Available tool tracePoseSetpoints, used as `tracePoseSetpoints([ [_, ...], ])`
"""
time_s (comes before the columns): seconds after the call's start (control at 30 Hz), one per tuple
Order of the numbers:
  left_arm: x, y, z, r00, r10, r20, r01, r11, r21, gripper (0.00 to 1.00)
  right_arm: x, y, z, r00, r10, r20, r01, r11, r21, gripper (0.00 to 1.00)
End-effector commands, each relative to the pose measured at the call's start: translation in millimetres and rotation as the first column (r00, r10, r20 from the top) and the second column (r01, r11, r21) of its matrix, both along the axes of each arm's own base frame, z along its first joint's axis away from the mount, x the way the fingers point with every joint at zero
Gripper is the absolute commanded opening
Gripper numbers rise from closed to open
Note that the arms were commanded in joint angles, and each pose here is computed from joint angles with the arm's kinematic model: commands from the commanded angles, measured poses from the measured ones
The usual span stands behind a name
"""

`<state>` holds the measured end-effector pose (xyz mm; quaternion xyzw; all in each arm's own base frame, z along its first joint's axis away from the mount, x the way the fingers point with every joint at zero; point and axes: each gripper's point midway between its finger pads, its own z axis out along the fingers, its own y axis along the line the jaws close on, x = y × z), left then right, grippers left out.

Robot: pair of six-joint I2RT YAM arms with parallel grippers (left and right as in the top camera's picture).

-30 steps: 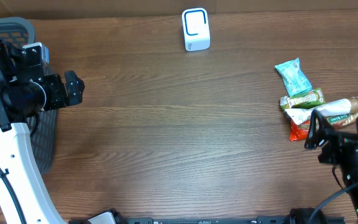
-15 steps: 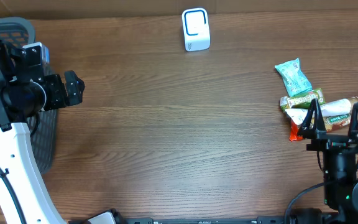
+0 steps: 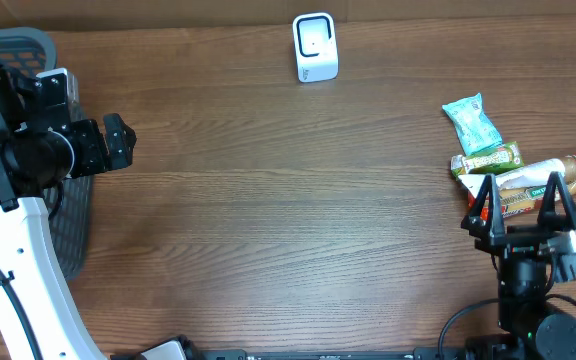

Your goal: Scan the item barcode

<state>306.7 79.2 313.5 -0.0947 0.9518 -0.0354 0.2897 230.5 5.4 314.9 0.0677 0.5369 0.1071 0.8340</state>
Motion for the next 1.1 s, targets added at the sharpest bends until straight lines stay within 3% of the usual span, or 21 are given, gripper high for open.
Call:
tracePoseSetpoints([
  [0.0,1.5,-0.9,4.8,1.000,-0.017,0.017,0.017,1.000,0.002,1.00,-6.0,0.0,-7.3,1.000,0.001,0.025,-0.001,1.000,0.004,1.00],
  [0.27,1.5,-0.9,4.8,1.000,-0.017,0.017,0.017,1.000,0.002,1.00,-0.7,3.9,-51.1,0.998,0.019,-0.059,-0.020,1.000,-0.009,1.00],
  [1.07,1.5,-0.9,4.8,1.000,-0.017,0.017,0.017,1.000,0.002,1.00,11.8,3.5,-95.4,0.970,0.009,-0.244,-0.014,1.000,-0.018,1.00],
])
